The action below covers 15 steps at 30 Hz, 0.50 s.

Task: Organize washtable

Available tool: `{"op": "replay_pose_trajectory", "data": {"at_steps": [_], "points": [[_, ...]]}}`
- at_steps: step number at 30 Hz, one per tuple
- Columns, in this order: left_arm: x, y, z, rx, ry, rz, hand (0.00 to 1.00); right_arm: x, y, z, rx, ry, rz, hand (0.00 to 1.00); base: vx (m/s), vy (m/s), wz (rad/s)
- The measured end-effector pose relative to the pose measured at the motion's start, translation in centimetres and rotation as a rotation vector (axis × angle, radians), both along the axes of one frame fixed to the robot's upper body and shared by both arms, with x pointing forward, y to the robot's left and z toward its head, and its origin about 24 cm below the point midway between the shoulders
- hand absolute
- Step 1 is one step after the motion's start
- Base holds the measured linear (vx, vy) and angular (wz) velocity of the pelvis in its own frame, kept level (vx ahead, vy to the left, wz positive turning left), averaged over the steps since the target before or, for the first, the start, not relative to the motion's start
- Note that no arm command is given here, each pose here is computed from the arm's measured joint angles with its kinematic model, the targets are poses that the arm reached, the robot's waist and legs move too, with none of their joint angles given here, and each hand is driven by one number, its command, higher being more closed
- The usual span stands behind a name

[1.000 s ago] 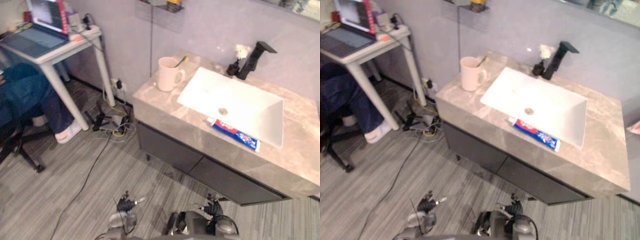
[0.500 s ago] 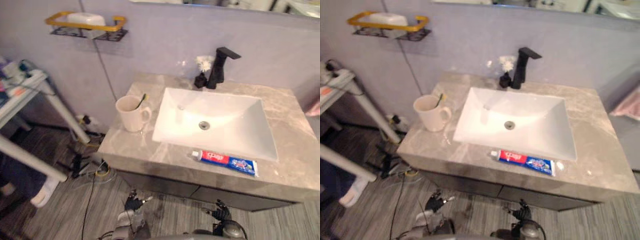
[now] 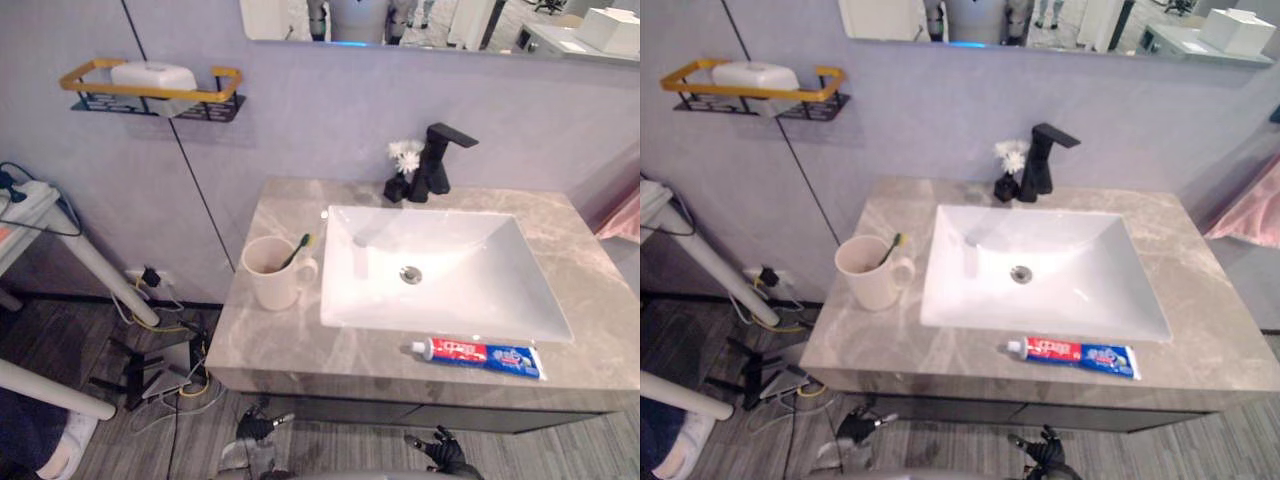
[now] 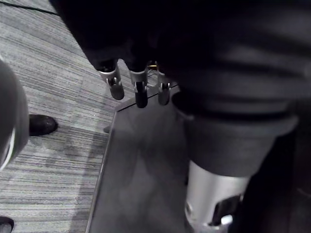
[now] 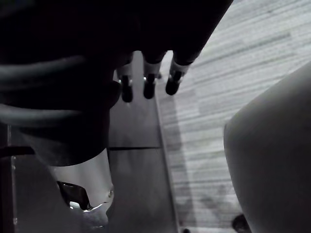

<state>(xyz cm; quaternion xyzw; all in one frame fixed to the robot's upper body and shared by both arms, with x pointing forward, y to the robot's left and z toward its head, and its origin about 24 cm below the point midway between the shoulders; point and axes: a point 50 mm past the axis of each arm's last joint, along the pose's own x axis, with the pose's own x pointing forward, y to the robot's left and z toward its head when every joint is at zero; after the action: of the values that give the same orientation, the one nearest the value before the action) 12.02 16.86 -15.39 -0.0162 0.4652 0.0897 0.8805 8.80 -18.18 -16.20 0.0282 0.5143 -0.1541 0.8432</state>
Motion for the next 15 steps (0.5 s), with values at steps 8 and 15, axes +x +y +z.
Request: {"op": "replay_pose_trajectory", "data": {"at_steps": [8, 15], "points": [[-0.5, 0.9, -0.2, 0.031, 0.025, -0.024, 0.0, 0.0, -0.9, -0.1, -0.005, 0.012, -0.025, 0.0, -0.11, -0.038, -0.03], [-2.7, 2.7, -0.7, 0.084, 0.098, -0.058, 0.0, -2.3, -2.6, -0.5, -0.044, 0.095, -0.012, 0.0, -0.12, -0.016, -0.02]]}}
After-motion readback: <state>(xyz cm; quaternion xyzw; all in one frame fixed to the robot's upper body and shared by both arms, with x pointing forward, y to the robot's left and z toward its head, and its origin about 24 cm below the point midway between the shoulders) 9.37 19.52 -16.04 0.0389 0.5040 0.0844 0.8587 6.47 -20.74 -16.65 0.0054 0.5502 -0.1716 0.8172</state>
